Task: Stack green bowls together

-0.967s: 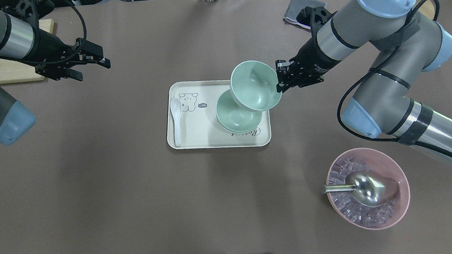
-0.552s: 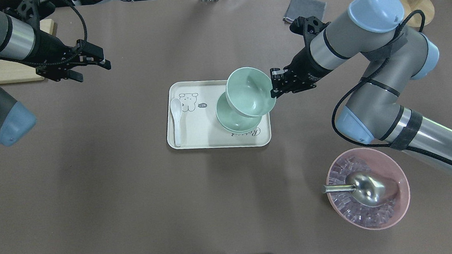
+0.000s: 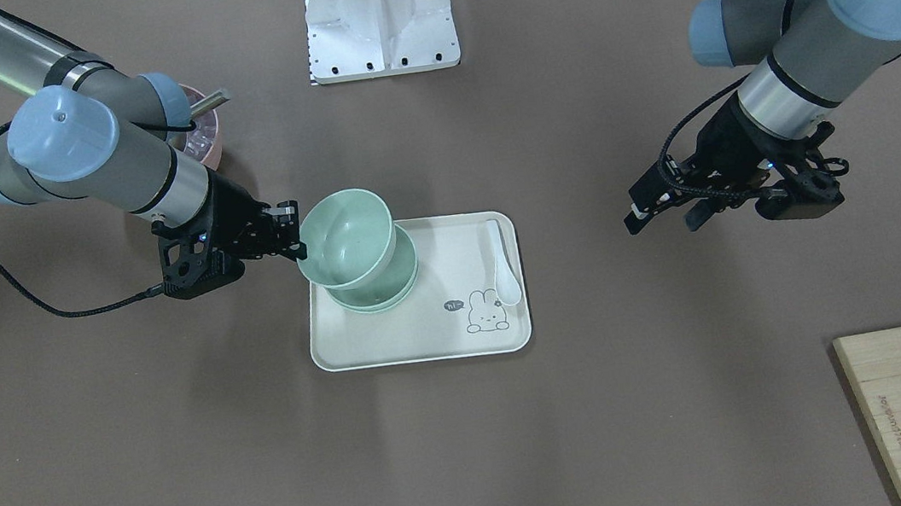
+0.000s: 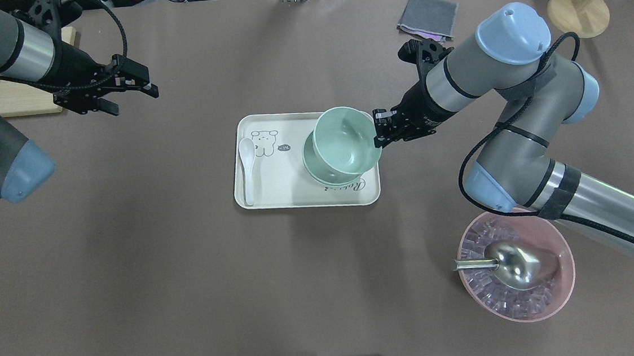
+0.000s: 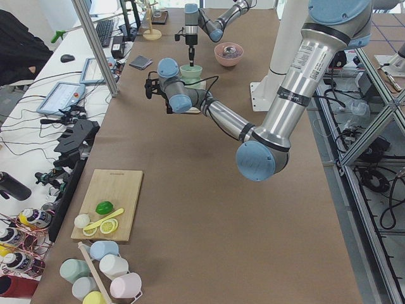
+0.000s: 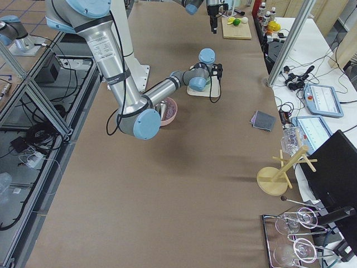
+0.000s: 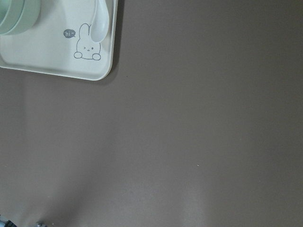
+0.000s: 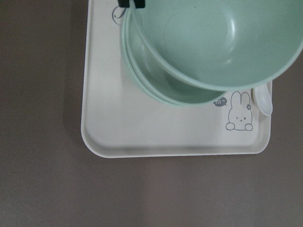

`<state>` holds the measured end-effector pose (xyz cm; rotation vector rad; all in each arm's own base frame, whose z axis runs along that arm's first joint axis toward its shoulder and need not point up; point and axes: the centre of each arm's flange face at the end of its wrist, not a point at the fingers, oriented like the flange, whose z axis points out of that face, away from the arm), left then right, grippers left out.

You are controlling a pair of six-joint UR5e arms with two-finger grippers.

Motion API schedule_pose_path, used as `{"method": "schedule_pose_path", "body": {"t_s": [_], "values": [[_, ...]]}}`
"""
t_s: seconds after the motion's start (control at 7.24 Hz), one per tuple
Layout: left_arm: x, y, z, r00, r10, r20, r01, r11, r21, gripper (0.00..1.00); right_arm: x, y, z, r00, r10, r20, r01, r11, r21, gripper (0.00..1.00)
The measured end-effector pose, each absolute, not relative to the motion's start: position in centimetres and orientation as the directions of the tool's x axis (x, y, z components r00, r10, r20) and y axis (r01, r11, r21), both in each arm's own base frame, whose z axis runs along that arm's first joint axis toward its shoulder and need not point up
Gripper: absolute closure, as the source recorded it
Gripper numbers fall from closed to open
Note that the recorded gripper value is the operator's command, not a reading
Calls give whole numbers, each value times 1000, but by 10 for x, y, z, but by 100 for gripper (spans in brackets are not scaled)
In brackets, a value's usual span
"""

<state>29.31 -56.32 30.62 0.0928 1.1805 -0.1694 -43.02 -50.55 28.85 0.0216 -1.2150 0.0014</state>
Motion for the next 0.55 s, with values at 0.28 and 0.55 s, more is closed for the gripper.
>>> {"method": "schedule_pose_path", "body": {"t_s": [0.28,0.55], "values": [[294,-564,304,371,-86,-925,179,984,-19,3,-437,-503,291,355,-13,935,-14,1000,19,100],[294,-563,304,372,-86,-924,177,984,-21,3,-441,-503,289,356,-15,934,-17,1000,23,100]]}}
